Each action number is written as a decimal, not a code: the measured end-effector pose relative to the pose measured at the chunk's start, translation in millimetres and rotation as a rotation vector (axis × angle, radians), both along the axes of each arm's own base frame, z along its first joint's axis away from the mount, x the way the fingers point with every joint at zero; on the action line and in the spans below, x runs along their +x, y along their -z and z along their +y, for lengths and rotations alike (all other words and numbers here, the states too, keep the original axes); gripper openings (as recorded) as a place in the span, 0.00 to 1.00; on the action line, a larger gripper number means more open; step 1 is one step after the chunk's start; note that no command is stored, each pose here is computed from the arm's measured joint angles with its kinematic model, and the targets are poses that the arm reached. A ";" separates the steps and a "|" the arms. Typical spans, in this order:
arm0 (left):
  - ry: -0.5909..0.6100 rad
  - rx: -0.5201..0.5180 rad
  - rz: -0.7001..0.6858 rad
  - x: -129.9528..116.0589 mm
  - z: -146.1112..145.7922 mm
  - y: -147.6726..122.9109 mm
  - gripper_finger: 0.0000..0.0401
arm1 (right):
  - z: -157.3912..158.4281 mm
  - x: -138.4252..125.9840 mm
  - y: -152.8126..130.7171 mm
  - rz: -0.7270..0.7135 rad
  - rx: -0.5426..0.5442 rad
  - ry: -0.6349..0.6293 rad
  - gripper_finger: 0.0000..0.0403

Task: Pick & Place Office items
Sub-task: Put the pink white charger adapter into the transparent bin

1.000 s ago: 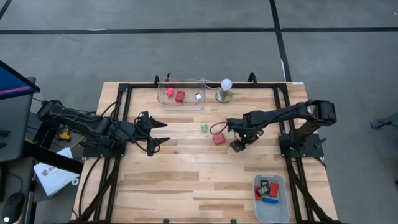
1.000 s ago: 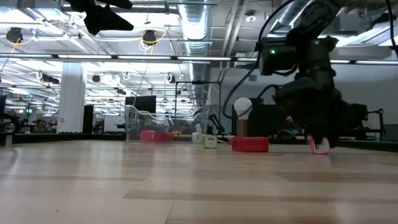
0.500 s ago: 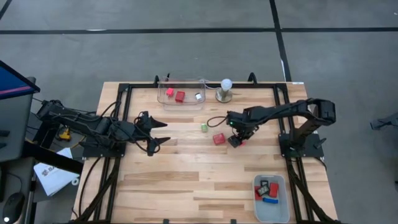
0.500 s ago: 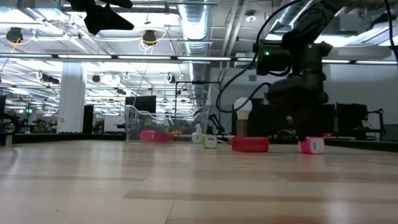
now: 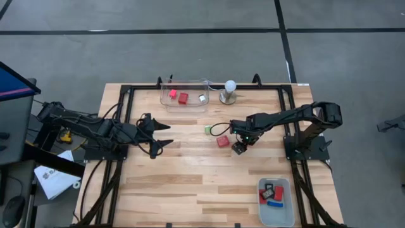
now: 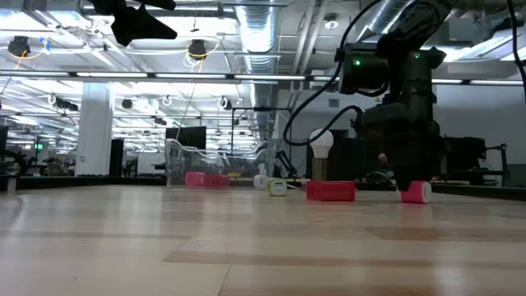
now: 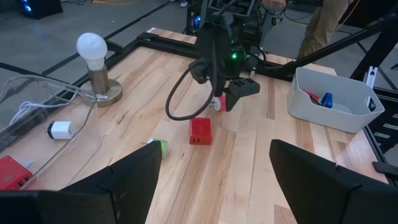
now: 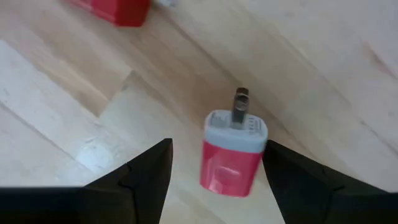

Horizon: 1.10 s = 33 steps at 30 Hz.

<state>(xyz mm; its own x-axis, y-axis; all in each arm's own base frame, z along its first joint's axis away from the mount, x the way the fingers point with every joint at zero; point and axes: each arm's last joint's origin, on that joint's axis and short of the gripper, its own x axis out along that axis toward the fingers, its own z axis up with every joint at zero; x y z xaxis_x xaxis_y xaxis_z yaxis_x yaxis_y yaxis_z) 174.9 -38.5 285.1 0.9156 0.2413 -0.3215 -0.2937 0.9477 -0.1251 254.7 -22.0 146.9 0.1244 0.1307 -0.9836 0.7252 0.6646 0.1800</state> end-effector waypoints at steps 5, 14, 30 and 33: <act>0.000 0.001 0.000 0.0 0.0 -0.1 0.74 | -0.4 -0.6 0.1 0.007 -0.011 0.006 0.59; 0.001 0.002 0.001 0.0 0.0 0.0 0.74 | -1.4 -1.2 17.3 0.126 -0.002 0.013 0.57; 0.001 0.003 0.001 0.0 0.0 0.1 0.74 | -5.0 8.2 -1.0 0.039 -0.091 -0.067 0.36; 0.001 0.003 0.001 -0.1 0.0 0.1 0.74 | -4.4 9.5 -0.1 0.035 -0.094 -0.069 0.38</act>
<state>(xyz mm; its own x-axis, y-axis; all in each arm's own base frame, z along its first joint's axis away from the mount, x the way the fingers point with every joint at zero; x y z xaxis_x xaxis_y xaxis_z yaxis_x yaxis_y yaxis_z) 174.8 -38.5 285.0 0.9157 0.2412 -0.3214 -0.2927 0.9483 -0.1223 264.2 -26.4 146.9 0.0837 0.0445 -0.9955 0.6815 0.7263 0.0898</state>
